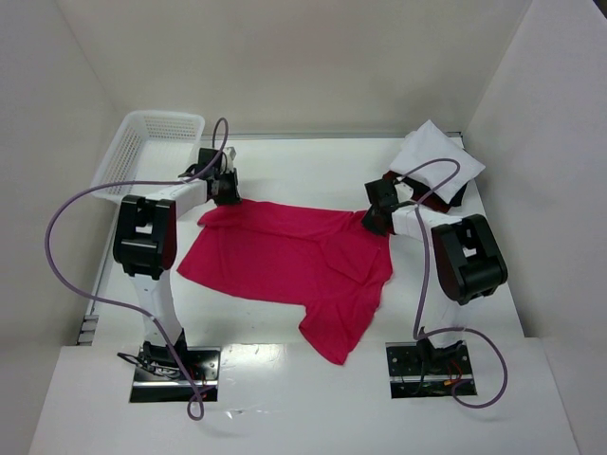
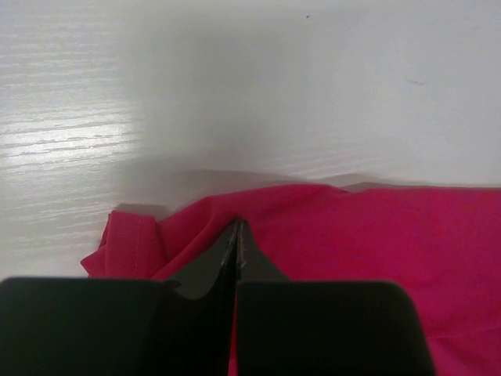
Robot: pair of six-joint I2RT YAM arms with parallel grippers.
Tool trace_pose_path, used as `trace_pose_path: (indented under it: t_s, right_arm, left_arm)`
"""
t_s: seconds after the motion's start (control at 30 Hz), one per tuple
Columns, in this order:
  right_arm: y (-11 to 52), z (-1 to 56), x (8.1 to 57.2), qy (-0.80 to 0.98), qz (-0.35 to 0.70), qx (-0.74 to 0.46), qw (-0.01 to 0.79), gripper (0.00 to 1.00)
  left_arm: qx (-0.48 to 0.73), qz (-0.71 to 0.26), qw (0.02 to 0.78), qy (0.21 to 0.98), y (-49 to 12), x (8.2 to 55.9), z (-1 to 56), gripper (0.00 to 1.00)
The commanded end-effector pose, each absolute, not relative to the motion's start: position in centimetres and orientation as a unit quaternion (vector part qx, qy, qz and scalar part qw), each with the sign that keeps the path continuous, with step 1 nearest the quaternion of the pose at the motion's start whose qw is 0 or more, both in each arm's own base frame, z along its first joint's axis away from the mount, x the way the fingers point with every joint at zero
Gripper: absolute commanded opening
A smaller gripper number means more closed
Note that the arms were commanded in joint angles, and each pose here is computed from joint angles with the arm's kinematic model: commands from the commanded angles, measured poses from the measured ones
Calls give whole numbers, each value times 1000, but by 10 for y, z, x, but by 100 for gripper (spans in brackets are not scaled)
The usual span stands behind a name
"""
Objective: Fold and stack the t-shirts
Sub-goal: Fold the flattened tshirt in 1/3 of the way
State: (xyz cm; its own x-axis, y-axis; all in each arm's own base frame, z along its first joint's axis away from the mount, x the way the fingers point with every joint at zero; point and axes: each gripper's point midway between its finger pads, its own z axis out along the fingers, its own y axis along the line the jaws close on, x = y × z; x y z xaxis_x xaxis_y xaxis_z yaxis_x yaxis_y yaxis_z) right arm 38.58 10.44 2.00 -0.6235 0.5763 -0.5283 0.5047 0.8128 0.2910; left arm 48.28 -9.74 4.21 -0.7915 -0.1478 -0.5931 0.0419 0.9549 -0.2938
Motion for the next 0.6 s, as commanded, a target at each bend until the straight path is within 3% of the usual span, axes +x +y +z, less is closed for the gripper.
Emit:
trace_pose_path:
  t_s: [0.0, 0.3, 0.57]
  right_arm:
    - [94, 28, 405, 888, 37, 308, 339, 12]
    - [41, 32, 392, 880, 14, 348, 322, 10]
    - [20, 41, 415, 878, 16, 340, 336, 9]
  left_arm:
    - [-32, -132, 330, 934, -95, 494, 46, 0]
    - [-62, -86, 307, 946, -86, 483, 38, 0]
    - [-55, -80, 294, 951, -99, 455, 40, 0]
